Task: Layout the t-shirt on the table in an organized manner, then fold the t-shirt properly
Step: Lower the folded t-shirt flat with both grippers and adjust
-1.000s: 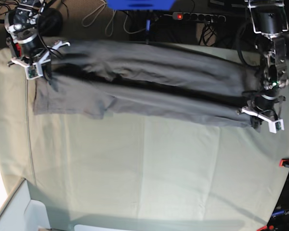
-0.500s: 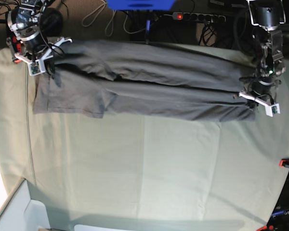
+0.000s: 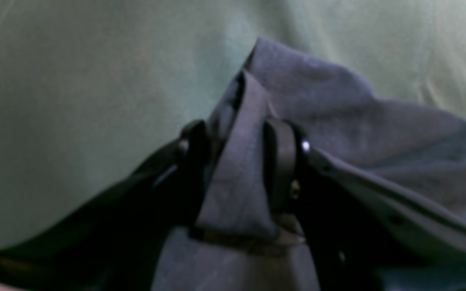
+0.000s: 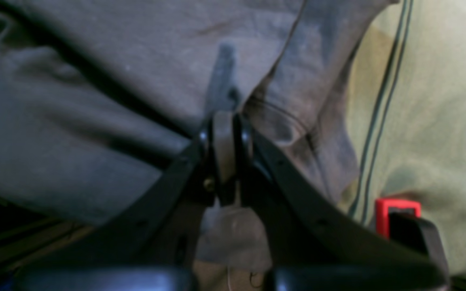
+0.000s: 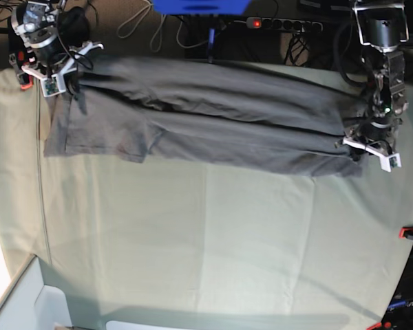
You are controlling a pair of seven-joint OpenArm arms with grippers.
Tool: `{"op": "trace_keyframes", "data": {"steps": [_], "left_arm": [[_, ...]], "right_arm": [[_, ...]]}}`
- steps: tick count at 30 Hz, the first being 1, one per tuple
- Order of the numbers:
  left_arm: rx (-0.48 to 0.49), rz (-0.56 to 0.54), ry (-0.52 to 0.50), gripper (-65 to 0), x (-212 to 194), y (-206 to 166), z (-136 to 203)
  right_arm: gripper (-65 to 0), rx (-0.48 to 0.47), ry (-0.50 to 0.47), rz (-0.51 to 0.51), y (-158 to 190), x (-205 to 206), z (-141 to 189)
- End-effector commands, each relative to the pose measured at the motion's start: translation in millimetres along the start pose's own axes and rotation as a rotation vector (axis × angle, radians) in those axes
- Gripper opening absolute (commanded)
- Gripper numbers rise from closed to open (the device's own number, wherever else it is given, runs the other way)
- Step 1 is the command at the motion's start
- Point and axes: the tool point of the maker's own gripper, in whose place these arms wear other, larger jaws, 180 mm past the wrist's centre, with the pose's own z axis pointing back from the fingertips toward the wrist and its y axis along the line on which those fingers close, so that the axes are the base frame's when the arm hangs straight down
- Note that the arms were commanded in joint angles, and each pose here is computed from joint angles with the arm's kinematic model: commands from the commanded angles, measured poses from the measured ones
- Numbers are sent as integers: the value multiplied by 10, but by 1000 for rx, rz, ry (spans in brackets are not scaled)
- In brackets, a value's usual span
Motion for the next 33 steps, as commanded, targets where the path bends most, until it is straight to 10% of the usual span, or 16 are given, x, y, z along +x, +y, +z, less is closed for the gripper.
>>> {"op": "trace_keyframes", "data": {"steps": [1,20,25,33], "left_arm": [[6,-9,-21,-422,114,45,0],[7,-9,-18,-420,101,50,1],[8,-10,-17,-419,102,56,2],[5,-11,74,-142,-10,39,2]], "right_arm": [[-650,1,-32,6,-27,73,27],[-650,79,11,-4,312,-92,75],[-516,63,19,-1,244,-114,90],[-361,-51,10,-1,-140,-96,261]]}}
